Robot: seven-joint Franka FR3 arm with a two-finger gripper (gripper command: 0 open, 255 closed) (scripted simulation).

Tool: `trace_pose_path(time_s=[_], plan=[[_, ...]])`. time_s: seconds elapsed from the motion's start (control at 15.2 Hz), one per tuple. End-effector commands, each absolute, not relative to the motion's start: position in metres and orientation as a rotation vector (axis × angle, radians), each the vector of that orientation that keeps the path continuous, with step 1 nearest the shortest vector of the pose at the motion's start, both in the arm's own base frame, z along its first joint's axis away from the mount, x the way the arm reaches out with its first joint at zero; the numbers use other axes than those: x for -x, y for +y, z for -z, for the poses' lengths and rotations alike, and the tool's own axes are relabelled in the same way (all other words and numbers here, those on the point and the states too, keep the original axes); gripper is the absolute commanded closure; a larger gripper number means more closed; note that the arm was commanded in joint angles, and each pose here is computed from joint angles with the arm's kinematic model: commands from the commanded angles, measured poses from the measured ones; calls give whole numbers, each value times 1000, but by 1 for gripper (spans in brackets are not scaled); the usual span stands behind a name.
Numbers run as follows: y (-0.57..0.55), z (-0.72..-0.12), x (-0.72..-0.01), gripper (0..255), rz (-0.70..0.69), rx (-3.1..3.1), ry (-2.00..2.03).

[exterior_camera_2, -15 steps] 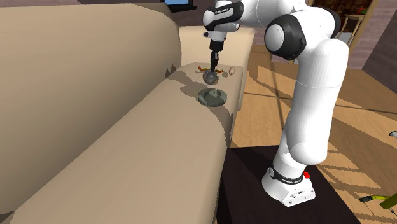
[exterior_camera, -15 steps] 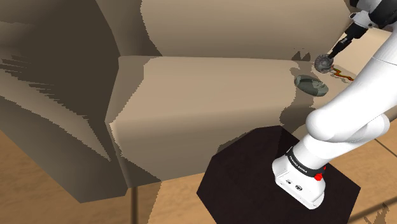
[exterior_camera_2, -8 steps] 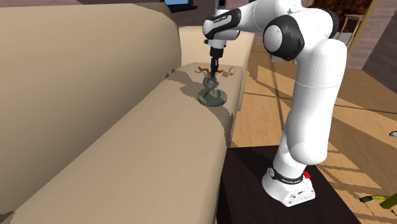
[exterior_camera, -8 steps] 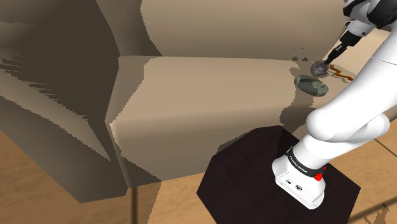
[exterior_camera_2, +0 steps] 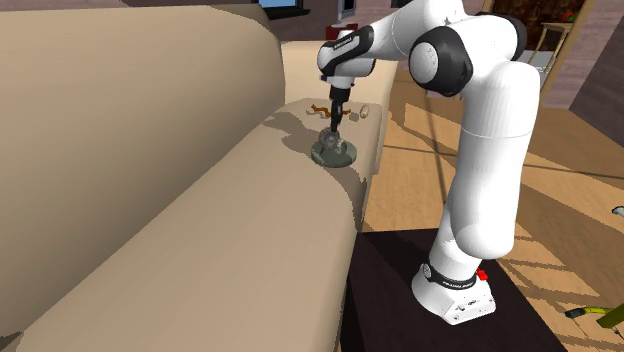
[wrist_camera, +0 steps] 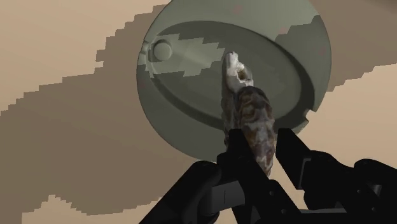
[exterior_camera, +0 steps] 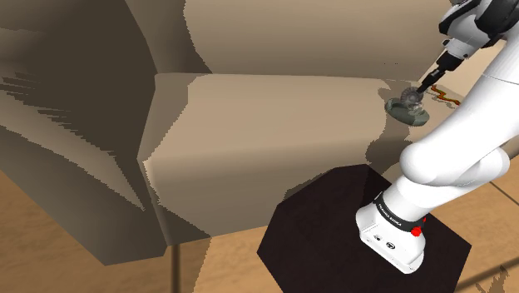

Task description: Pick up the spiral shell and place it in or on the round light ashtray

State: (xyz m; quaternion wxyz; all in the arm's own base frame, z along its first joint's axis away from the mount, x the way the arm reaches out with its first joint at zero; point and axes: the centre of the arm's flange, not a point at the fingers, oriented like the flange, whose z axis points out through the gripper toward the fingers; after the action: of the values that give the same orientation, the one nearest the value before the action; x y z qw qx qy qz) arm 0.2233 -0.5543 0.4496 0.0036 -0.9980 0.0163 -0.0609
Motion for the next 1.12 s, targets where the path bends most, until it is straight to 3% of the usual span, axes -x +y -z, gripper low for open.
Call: trace_pose_path(time_s=[0.0,0.53,0.59,0.92,1.06], plan=[[-554,-441,-223,255,191,3129,51],[-554,-441,-223,255,191,3129,51],[-554,-441,-223,0,191,3129,51],[-554,-441,-223,0,191,3129,51],[-554,-468,-220,0,191,3129,51]])
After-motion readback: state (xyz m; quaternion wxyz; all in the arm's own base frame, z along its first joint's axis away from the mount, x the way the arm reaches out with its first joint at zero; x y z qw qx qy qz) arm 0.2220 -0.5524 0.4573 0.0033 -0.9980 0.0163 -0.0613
